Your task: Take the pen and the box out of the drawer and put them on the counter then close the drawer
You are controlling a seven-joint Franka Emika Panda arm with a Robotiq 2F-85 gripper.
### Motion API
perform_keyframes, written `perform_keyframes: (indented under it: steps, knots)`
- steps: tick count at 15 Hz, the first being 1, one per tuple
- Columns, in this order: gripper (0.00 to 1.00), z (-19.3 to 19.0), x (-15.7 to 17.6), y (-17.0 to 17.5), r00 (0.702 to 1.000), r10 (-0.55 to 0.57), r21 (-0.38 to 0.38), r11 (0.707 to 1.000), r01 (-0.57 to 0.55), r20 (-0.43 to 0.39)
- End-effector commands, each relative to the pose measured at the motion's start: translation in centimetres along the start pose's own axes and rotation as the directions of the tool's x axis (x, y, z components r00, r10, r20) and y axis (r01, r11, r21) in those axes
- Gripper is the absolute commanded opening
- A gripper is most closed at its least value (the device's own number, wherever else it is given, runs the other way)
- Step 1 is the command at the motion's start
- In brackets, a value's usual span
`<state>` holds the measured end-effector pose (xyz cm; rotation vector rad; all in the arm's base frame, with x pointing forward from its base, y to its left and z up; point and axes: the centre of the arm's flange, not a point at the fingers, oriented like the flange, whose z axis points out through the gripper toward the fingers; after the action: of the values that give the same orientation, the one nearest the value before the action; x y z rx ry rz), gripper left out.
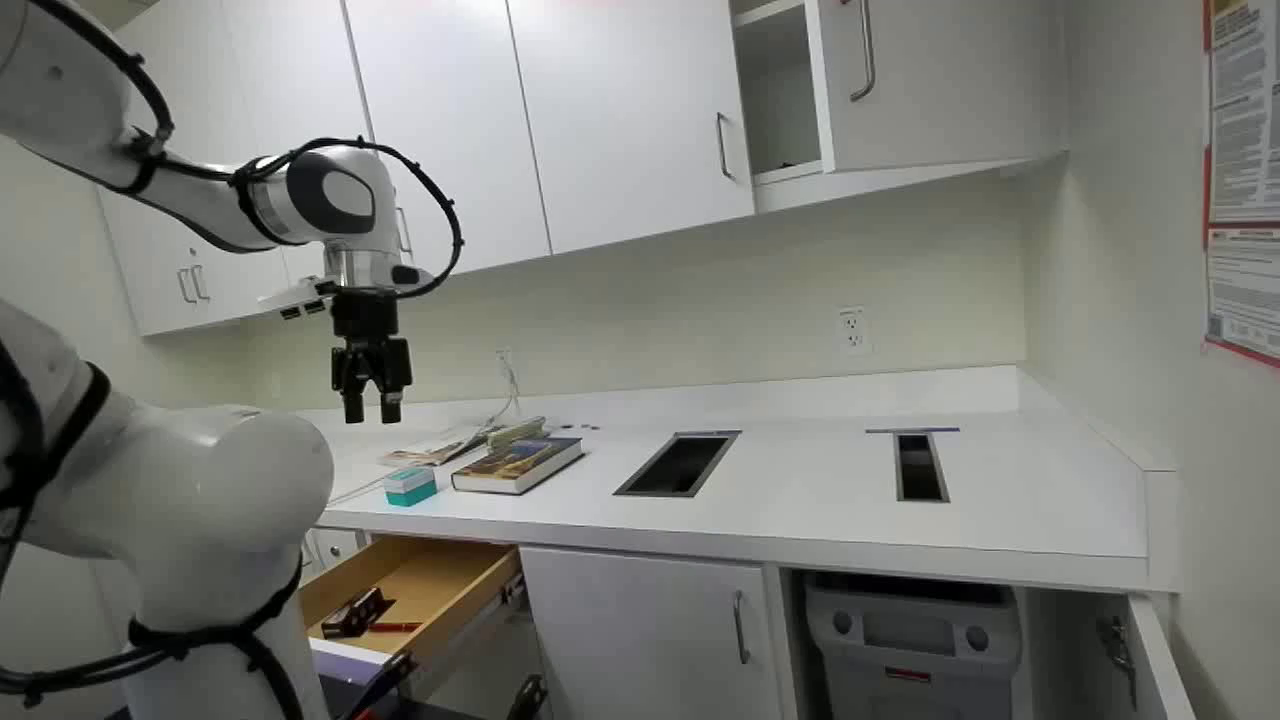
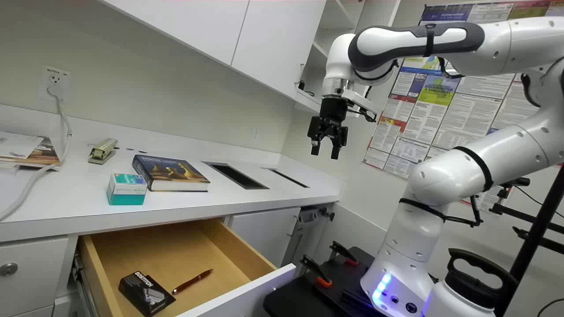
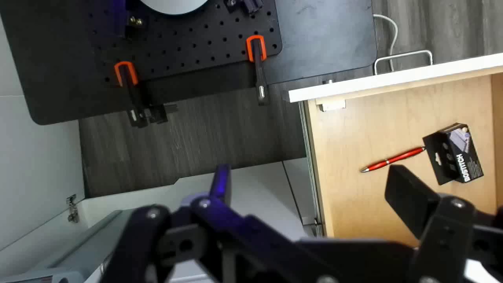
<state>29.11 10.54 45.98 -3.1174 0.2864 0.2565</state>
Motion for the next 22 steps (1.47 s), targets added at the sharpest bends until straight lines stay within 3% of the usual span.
perform_keyframes:
  steps: [1,6,9,12,15,16,21,22]
  knots:
    - [1.0,0.0,0.0,0.0,1.0,0.0,0.0,1.0,0.0,0.0]
    - [1.0,0.0,0.0,0.0,1.0,0.0,0.0,1.0,0.0,0.0]
    - [1.0,0.9,-0.7,-2.9,0.975,-0.22,-0.008,0.975,0.22,0.028]
    - [1.0,3.0,-2.0,-7.1,0.921,-0.386,-0.005,0.922,0.387,0.054]
    - [1.0,4.6,-3.4,-10.5,0.84,-0.538,-0.032,0.84,0.541,0.072]
    - [1.0,3.7,-3.7,-8.4,0.885,-0.461,-0.038,0.885,0.464,0.059]
    - [1.0,3.9,-3.7,-8.6,0.883,-0.464,-0.037,0.883,0.467,0.066]
    - [1.0,4.2,-3.1,-8.7,0.86,-0.508,-0.02,0.861,0.509,0.053]
